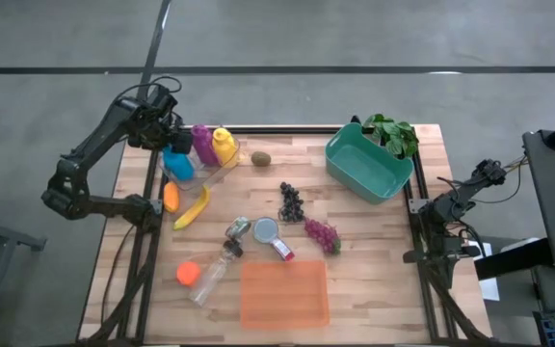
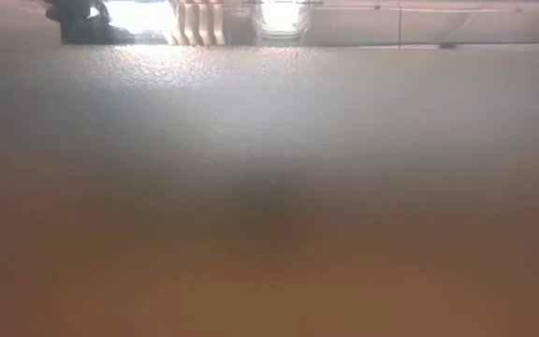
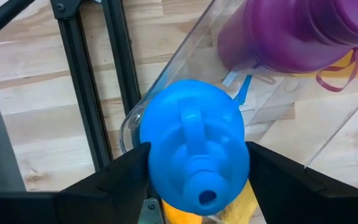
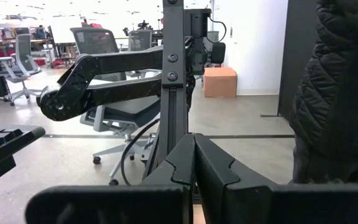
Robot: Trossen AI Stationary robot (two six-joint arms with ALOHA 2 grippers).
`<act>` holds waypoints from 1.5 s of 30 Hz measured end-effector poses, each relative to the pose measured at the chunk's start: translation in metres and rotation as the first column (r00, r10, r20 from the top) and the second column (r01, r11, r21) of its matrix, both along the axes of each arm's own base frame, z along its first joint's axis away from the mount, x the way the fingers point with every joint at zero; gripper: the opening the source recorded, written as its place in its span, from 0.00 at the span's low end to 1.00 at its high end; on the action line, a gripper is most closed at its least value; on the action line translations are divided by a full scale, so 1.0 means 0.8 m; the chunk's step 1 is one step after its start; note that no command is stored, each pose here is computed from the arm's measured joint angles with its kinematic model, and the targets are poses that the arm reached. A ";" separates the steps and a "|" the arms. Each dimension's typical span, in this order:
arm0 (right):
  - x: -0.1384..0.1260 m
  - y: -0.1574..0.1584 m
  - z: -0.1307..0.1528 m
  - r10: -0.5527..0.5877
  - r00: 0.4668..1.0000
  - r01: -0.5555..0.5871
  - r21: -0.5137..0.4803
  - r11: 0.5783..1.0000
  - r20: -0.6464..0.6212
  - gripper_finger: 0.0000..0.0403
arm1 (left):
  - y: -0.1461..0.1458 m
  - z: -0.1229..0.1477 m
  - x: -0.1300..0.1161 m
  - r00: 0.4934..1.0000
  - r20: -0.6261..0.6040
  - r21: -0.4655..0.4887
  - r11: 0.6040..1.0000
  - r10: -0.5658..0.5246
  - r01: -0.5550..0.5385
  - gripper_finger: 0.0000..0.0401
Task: Pick & Place Food Item
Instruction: Put the blue water bottle into the transparent bin, then put the transparent water bottle into the transparent bin
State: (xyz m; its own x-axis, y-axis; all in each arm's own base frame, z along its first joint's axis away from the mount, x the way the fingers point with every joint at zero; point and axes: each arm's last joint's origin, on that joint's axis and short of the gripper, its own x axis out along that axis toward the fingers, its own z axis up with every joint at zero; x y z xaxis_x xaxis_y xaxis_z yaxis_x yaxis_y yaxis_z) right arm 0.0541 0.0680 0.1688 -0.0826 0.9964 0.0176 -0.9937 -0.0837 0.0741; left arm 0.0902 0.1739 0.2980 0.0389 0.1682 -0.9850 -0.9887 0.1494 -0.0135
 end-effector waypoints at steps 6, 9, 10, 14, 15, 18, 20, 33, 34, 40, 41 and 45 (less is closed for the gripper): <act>0.000 0.000 0.000 0.000 1.000 0.000 0.000 1.000 0.000 0.02 | 0.001 0.000 -0.003 1.000 0.019 -0.009 1.000 0.016 -0.016 0.66; 0.000 0.000 0.000 0.000 1.000 0.000 0.000 1.000 0.000 0.02 | 0.001 0.000 -0.002 0.999 0.033 -0.017 1.000 0.014 -0.014 0.70; 0.000 0.000 0.000 0.000 1.000 0.000 0.000 1.000 0.000 0.02 | 0.001 0.000 -0.002 0.999 0.034 -0.017 1.000 0.014 -0.014 0.72; 0.000 0.000 0.000 0.000 1.000 0.000 0.000 1.000 0.000 0.02 | 0.001 0.000 -0.002 0.999 0.034 -0.017 1.000 0.014 -0.014 0.80; 0.000 0.000 0.000 0.000 1.000 0.000 0.000 1.000 0.000 0.02 | 0.001 0.000 -0.002 0.999 0.034 -0.017 1.000 0.013 -0.013 0.82; 0.000 0.000 0.000 0.000 1.000 0.000 0.000 1.000 0.000 0.02 | 0.001 0.000 -0.002 0.999 0.033 -0.017 1.000 0.009 -0.009 0.84; 0.000 0.000 0.000 0.000 1.000 0.000 0.000 1.000 0.000 0.02 | 0.001 0.000 -0.002 0.999 0.033 -0.016 1.000 0.009 -0.009 0.85; 0.000 0.000 0.000 0.000 1.000 0.000 0.000 1.000 0.000 0.02 | -0.020 0.080 -0.010 0.998 0.059 0.029 1.000 0.006 -0.008 0.85; 0.000 0.000 0.000 0.000 1.000 0.000 0.000 1.000 0.000 0.02 | -0.024 0.087 -0.010 0.998 0.065 0.038 0.999 0.001 -0.004 0.85; 0.000 0.000 0.000 0.000 1.000 0.000 0.000 1.000 0.000 0.02 | -0.048 0.126 -0.004 0.990 0.139 0.146 0.988 0.022 -0.043 0.85; 0.000 0.000 0.000 0.000 1.000 0.000 0.000 1.000 0.000 0.02 | -0.053 0.130 -0.003 0.988 0.152 0.155 0.987 0.025 -0.049 0.85; 0.000 0.000 0.000 0.000 1.000 0.000 0.000 1.000 0.000 0.02 | -0.072 0.136 0.008 0.980 0.198 0.160 0.986 0.012 -0.044 0.85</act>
